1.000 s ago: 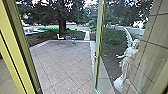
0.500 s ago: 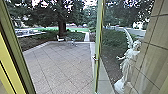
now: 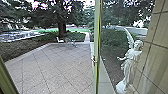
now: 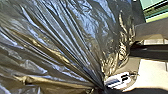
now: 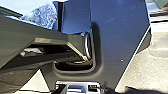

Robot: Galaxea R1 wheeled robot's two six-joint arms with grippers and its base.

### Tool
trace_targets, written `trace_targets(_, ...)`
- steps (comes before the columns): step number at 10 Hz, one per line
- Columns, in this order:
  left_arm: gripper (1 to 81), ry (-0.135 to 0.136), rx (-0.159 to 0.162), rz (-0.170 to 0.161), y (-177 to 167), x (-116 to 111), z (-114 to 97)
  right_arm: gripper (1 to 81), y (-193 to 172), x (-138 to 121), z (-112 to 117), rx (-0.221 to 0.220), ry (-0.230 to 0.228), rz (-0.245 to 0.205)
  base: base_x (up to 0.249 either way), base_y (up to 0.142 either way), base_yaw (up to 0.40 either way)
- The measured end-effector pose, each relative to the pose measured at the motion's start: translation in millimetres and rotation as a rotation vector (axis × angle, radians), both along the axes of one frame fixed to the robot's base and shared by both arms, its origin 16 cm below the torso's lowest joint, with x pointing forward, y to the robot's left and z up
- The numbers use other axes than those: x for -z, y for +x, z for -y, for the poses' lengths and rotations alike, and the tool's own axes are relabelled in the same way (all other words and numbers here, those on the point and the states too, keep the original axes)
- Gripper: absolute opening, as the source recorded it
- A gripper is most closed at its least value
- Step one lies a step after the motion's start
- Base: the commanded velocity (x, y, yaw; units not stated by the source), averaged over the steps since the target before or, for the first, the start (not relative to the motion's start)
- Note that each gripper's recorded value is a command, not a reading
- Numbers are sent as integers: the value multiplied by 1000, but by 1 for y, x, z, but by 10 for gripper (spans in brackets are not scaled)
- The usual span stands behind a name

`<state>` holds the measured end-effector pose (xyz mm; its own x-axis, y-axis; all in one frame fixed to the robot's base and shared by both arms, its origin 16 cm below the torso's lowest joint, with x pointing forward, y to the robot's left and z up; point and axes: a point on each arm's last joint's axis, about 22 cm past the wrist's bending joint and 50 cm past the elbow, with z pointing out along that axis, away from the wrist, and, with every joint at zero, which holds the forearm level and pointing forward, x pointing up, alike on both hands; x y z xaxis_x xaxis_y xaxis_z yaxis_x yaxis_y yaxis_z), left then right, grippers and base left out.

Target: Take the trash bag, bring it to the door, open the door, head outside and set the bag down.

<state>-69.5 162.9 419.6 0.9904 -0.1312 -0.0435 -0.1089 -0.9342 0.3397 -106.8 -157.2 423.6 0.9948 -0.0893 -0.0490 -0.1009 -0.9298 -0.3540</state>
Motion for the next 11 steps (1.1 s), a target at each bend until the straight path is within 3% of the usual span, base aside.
trace_targets(1,10,-10,1,-4,2,-1,8,811,0,1,11,-3,-14,-7,116,0,0)
trace_targets(3,10,-9,-1,10,11,-1,8,811,12,2,9,1,-13,14,116,0,0)
trace_targets(4,10,-12,0,4,4,-1,9,811,2,1,10,-1,-15,3,116,0,0)
trace_targets(6,10,18,1,5,9,2,-12,811,5,-2,-10,-1,14,0,114,0,0)
trace_targets(7,10,6,0,15,15,1,-4,811,12,0,-1,3,-1,17,100,0,0)
trace_targets(11,10,-6,0,8,11,0,4,811,6,1,5,1,-7,7,74,0,0)
